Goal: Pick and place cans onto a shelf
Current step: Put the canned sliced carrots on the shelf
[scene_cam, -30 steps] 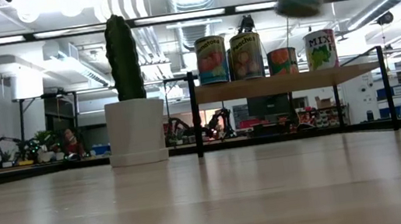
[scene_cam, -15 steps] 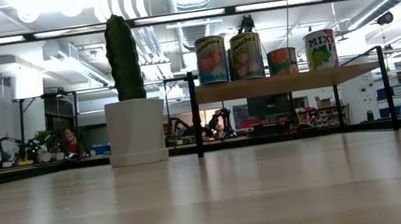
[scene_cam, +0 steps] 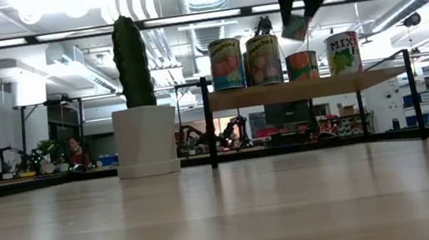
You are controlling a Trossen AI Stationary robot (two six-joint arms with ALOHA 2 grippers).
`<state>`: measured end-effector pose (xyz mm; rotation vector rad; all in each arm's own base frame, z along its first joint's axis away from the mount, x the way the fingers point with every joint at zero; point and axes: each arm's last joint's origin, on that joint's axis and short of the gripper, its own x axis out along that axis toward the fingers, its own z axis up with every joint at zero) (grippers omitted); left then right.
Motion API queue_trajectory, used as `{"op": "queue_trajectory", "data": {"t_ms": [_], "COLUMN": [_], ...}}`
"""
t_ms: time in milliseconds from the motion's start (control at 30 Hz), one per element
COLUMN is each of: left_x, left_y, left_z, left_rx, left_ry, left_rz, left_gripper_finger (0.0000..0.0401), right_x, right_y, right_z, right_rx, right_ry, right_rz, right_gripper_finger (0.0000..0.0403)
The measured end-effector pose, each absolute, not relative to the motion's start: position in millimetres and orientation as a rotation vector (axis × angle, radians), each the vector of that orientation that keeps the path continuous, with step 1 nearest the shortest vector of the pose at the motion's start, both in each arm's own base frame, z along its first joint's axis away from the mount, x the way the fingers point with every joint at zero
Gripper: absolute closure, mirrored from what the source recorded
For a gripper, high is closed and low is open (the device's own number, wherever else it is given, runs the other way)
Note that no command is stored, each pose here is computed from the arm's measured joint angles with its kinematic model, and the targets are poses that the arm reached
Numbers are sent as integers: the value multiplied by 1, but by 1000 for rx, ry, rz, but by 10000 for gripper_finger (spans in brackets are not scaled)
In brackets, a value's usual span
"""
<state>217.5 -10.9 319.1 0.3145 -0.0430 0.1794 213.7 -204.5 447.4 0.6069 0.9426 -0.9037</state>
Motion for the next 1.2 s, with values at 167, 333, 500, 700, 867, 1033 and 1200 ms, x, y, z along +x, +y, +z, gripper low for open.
{"op": "queue_trajectory", "data": {"t_ms": [167, 333, 500, 700, 867, 1033, 1200], "left_x": [218, 218, 218, 218, 218, 217, 217], "left_y": [-11, -11, -11, -11, -11, -11, -11], "left_z": [318, 318, 318, 319, 319, 319, 319], "left_rx": [316, 317, 342, 351, 370, 371, 371], "left_ry": [-33, -30, -30, -42, -41, -42, -43], "left_rz": [178, 177, 179, 182, 183, 183, 183], "left_gripper_finger": [401, 401, 401, 401, 401, 401, 401], "right_x": [221, 236, 247, 251, 251, 252, 252], "right_y": [-235, -254, -265, -269, -269, -269, -270], "right_z": [423, 399, 380, 373, 370, 364, 355], "right_rx": [642, 694, 708, 719, 724, 717, 728], "right_ry": [1026, 1094, 1149, 1168, 1182, 1210, 1248], "right_rz": [-900, -836, -821, -816, -814, -800, -792], "right_gripper_finger": [105, 104, 105, 105, 104, 97, 80]}}
